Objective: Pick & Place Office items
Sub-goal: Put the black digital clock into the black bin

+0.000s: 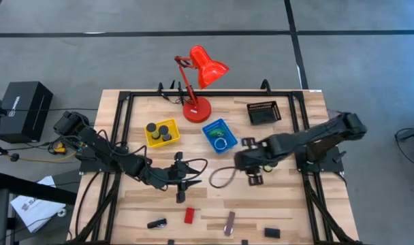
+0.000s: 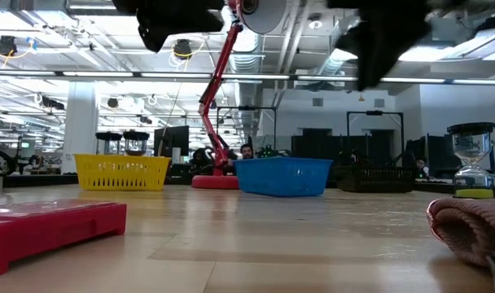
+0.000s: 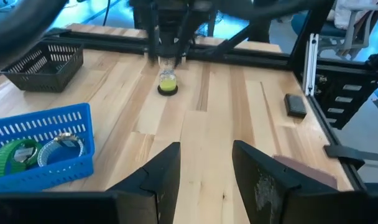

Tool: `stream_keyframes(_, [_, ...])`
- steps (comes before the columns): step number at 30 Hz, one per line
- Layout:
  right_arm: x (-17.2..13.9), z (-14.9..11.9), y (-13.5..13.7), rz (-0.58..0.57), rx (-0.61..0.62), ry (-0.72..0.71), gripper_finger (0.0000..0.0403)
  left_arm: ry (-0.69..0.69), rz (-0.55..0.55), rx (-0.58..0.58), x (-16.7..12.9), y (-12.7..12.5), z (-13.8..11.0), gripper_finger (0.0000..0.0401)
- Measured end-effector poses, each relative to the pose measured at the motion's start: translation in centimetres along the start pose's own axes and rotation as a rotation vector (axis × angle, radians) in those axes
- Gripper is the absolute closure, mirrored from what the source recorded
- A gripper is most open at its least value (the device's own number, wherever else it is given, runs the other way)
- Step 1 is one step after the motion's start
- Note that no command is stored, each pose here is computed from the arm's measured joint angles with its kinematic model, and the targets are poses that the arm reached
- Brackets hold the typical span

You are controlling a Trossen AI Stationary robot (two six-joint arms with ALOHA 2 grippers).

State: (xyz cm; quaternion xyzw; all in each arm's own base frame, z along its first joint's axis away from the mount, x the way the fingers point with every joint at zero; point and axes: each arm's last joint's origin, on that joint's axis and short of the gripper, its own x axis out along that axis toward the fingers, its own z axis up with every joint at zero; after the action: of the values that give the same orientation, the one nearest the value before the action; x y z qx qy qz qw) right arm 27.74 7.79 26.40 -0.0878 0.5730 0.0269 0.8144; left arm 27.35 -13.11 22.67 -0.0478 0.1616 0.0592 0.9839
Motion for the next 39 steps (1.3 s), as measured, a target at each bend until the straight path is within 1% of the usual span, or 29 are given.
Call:
stream_keyframes(5, [-0.7, -3.4, 1.2, 0.042, 0.054, -0.13, 0.0285, 0.015, 0.005, 0.009, 0.0, 0.2, -0.7, 0.0261])
stream_keyframes(8, [-0.9, -4.6, 1.7, 0.079, 0.063, -0.28, 0.0285, 0.011, 0.003, 0.007, 0.0, 0.2, -0.7, 0.0261])
stream_keyframes(10, [-1.0, -5.0, 2.0, 0.11, 0.056, -0.401, 0.0285, 0.009, 0.003, 0.005, 0.0, 0.2, -0.7, 0.0261])
stream_keyframes(13, [-0.5, -5.6, 2.6, 0.136, 0.006, -0.553, 0.0285, 0.0, 0.0, 0.004, 0.0, 0.2, -0.6, 0.0261])
stream_keyframes(15, [0.1, -5.9, 2.8, 0.145, -0.014, -0.622, 0.0285, -0.001, 0.0, 0.003, 0.0, 0.2, -0.6, 0.0261])
stream_keyframes(17, [0.7, -5.9, 3.2, 0.157, -0.009, -0.671, 0.0285, -0.004, 0.002, 0.0, 0.0, 0.3, -0.5, 0.0261])
stream_keyframes(20, [1.6, -5.8, 4.0, 0.171, -0.028, -0.672, 0.0285, -0.006, 0.006, -0.002, 0.1, 0.4, -0.5, 0.0261])
stream_keyframes(26, [3.9, -4.8, 5.2, 0.147, -0.141, -0.683, 0.0285, -0.018, 0.025, -0.017, 0.4, 0.9, -0.2, 0.0261])
stream_keyframes(29, [5.0, -3.3, 4.9, 0.081, -0.236, -0.774, 0.0285, -0.023, 0.037, -0.023, 0.6, 1.3, -0.1, 0.0261])
stream_keyframes(31, [5.3, -2.0, 4.4, 0.041, -0.254, -0.822, 0.0285, -0.025, 0.041, -0.026, 0.7, 1.4, 0.0, 0.0261])
stream_keyframes(34, [5.3, -0.5, 3.7, -0.002, -0.274, -0.832, 0.0284, -0.03, 0.045, -0.031, 0.8, 1.5, 0.1, 0.0261])
stream_keyframes(36, [5.2, 0.2, 3.5, -0.002, -0.256, -0.824, 0.0283, -0.029, 0.045, -0.03, 0.8, 1.5, 0.1, 0.0261])
stream_keyframes(39, [5.0, 0.3, 3.7, 0.013, -0.259, -0.728, 0.0277, -0.029, 0.042, -0.029, 0.7, 1.4, 0.1, 0.0261])
